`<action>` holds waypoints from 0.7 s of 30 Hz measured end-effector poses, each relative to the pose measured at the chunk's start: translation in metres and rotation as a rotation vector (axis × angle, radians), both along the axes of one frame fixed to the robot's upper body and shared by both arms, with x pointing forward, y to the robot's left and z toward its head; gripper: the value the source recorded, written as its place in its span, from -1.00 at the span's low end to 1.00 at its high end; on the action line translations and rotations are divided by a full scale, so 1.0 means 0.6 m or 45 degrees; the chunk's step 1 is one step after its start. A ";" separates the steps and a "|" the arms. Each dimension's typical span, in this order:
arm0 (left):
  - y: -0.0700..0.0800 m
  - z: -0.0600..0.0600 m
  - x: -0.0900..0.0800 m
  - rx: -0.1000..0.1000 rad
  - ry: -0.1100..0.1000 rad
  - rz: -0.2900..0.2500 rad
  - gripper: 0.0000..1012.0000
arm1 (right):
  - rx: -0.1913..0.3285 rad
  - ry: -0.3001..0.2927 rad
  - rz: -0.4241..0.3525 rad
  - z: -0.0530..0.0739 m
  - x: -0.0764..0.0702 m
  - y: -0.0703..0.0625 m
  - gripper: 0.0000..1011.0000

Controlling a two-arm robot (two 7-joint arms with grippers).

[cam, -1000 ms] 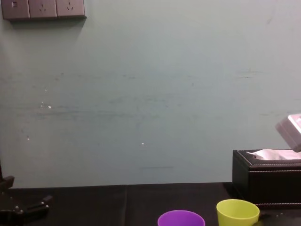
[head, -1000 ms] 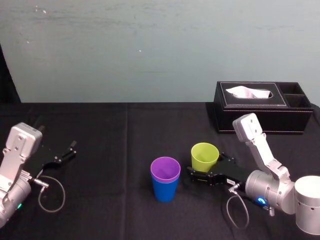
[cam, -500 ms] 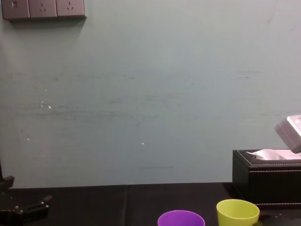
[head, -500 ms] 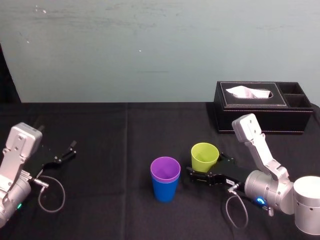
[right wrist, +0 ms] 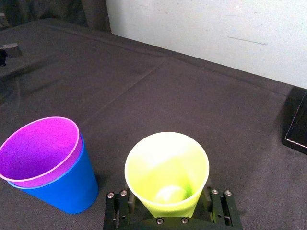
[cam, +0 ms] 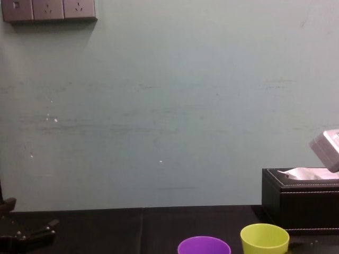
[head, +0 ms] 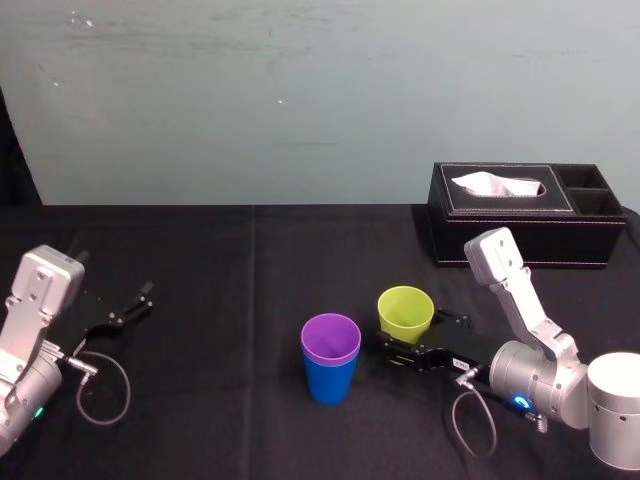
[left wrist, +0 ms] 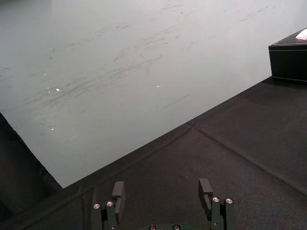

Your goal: Stack the three plastic cups sequentially using one hand.

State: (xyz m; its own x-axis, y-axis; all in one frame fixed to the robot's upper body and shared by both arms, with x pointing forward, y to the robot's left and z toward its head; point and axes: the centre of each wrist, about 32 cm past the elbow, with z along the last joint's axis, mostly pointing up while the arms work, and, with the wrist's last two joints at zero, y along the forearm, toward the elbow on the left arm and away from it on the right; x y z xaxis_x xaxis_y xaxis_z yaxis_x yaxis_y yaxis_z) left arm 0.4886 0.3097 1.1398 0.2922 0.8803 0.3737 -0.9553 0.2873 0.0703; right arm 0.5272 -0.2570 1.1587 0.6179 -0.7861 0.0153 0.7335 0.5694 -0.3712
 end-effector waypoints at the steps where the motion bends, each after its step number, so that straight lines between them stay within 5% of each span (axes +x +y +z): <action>1: 0.000 0.000 0.000 0.000 0.000 0.000 0.98 | 0.000 0.000 0.000 0.000 0.000 0.000 0.55; 14: 0.000 0.000 0.000 0.000 0.000 0.000 0.98 | 0.008 -0.002 -0.003 0.002 -0.001 -0.001 0.44; 21: 0.000 0.000 0.000 0.000 0.000 0.000 0.98 | 0.037 -0.013 -0.016 0.032 0.005 -0.007 0.44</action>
